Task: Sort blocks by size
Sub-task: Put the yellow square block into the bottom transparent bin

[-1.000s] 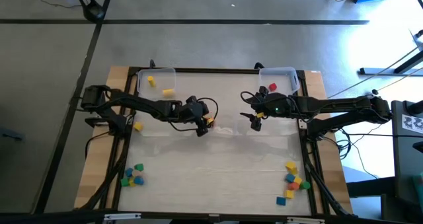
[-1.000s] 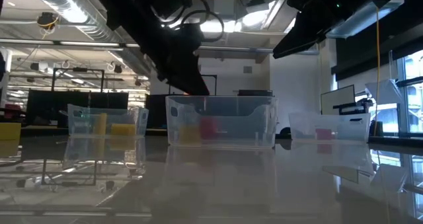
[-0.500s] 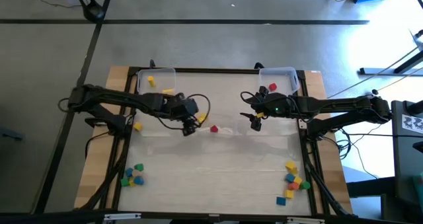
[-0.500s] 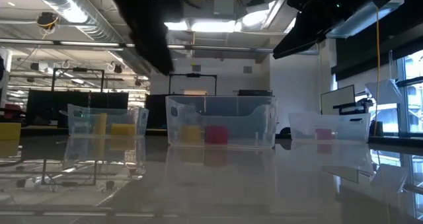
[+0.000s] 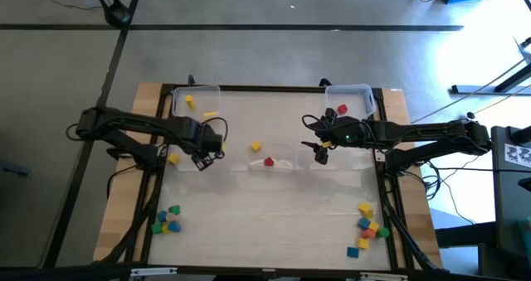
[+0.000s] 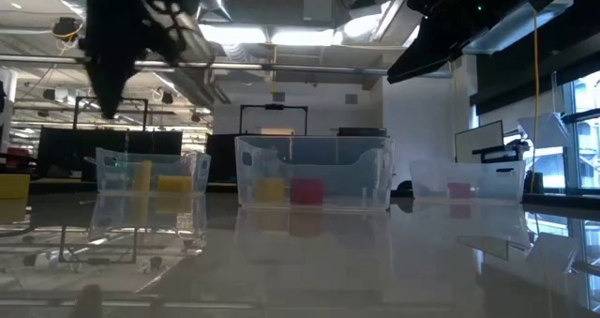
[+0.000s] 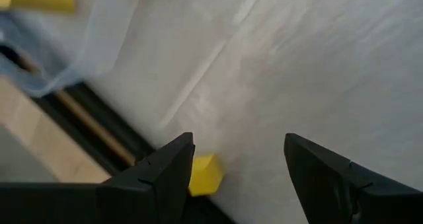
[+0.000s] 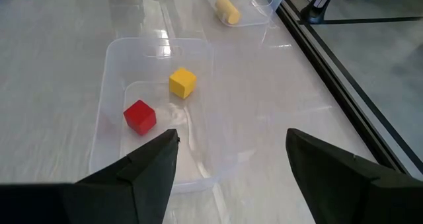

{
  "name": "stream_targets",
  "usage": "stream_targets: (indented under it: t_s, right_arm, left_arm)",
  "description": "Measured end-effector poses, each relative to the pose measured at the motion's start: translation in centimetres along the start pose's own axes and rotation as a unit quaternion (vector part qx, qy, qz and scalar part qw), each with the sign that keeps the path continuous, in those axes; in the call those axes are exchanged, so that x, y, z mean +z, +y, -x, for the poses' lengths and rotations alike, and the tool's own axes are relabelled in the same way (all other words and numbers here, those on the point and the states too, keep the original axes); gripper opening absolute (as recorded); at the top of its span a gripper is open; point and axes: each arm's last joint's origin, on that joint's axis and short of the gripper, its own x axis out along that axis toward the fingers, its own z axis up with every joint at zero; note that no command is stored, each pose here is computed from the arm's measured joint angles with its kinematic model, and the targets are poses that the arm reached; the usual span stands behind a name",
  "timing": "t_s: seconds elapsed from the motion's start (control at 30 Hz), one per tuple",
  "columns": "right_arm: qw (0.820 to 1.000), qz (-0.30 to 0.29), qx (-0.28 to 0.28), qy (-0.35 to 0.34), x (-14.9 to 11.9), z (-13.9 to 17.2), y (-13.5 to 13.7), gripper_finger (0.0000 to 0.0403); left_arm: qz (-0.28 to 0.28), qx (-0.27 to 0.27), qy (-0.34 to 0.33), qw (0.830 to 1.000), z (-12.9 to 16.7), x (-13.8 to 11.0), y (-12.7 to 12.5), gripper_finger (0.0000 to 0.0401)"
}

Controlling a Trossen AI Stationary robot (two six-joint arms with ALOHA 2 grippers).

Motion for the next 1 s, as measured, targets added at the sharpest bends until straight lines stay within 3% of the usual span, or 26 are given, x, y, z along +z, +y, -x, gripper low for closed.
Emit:
stream_targets:
  t_s: [0.3,0.67,1.0]
  right_arm:
    - [1.0,0.0,0.0,-0.002,0.0,0.0,0.0,0.028]
    - [1.0,-0.001,0.0,-0.004,0.1,0.0,0.0,0.028]
    - [1.0,-0.004,0.0,-0.003,0.1,0.0,0.0,0.028]
  left_arm:
    - [0.005,0.019,0.09,0.996,-3.4,-1.1,0.1,0.0202]
    - [-0.023,0.055,0.219,0.974,-6.1,-0.7,0.2,0.0093]
    - [-0.058,0.072,0.265,0.96,-7.9,0.1,-0.5,0.0018]
